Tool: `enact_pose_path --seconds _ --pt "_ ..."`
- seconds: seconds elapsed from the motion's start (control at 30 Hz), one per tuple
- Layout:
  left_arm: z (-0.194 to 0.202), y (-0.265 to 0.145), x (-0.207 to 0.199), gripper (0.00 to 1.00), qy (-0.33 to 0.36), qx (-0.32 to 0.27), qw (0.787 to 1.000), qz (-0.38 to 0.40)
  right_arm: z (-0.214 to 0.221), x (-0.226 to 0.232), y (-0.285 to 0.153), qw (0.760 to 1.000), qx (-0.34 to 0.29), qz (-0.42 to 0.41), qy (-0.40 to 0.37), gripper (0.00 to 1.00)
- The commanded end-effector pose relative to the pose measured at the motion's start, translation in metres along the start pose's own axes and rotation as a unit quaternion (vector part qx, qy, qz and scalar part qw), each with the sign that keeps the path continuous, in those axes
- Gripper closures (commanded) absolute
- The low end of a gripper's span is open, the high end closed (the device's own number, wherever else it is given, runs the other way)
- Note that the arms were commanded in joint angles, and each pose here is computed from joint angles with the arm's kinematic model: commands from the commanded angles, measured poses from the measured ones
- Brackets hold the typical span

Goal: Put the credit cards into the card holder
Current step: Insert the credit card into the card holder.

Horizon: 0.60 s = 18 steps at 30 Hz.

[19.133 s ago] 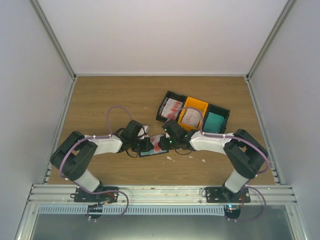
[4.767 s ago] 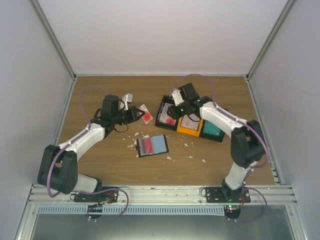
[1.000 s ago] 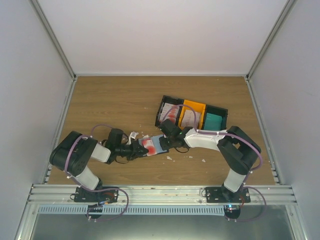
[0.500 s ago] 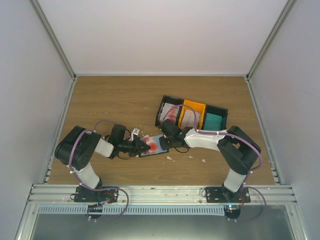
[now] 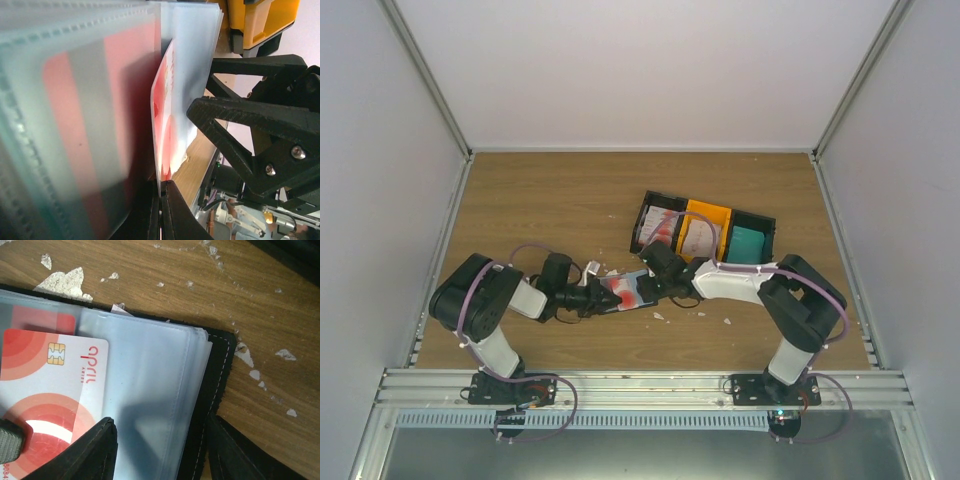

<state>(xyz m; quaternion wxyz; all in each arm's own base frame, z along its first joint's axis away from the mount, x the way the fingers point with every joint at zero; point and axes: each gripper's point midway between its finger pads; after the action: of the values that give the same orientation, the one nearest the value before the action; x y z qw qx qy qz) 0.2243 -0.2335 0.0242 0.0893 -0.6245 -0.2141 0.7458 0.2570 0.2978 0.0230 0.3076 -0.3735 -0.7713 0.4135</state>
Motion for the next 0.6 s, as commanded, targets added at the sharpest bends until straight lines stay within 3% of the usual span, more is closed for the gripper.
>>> enact_pose_path --seconds 0.0,0.27,0.57 --pt "0.005 0.005 0.016 1.0 -0.023 0.007 0.999 -0.026 0.015 0.016 -0.001 0.999 0.02 -0.043 0.001 0.48" --pt "-0.006 0.013 0.006 1.0 -0.006 0.005 1.0 -0.023 0.015 0.024 -0.006 0.998 0.016 -0.066 0.004 0.4" --pt "-0.013 0.02 0.004 1.0 0.006 -0.004 0.999 -0.031 0.015 0.024 -0.007 0.997 0.016 -0.069 0.008 0.4"
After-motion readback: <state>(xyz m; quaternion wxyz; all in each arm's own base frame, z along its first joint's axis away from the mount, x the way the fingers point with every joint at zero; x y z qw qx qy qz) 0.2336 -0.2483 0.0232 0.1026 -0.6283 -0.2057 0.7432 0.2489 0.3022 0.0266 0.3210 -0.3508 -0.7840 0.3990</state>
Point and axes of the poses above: each gripper's point midway between its finger pads, its own y axis out along the fingers, its own x axis along the line the jaws close on, z = x × y, and after that the axes turned 8 degrees about -y, right-handed
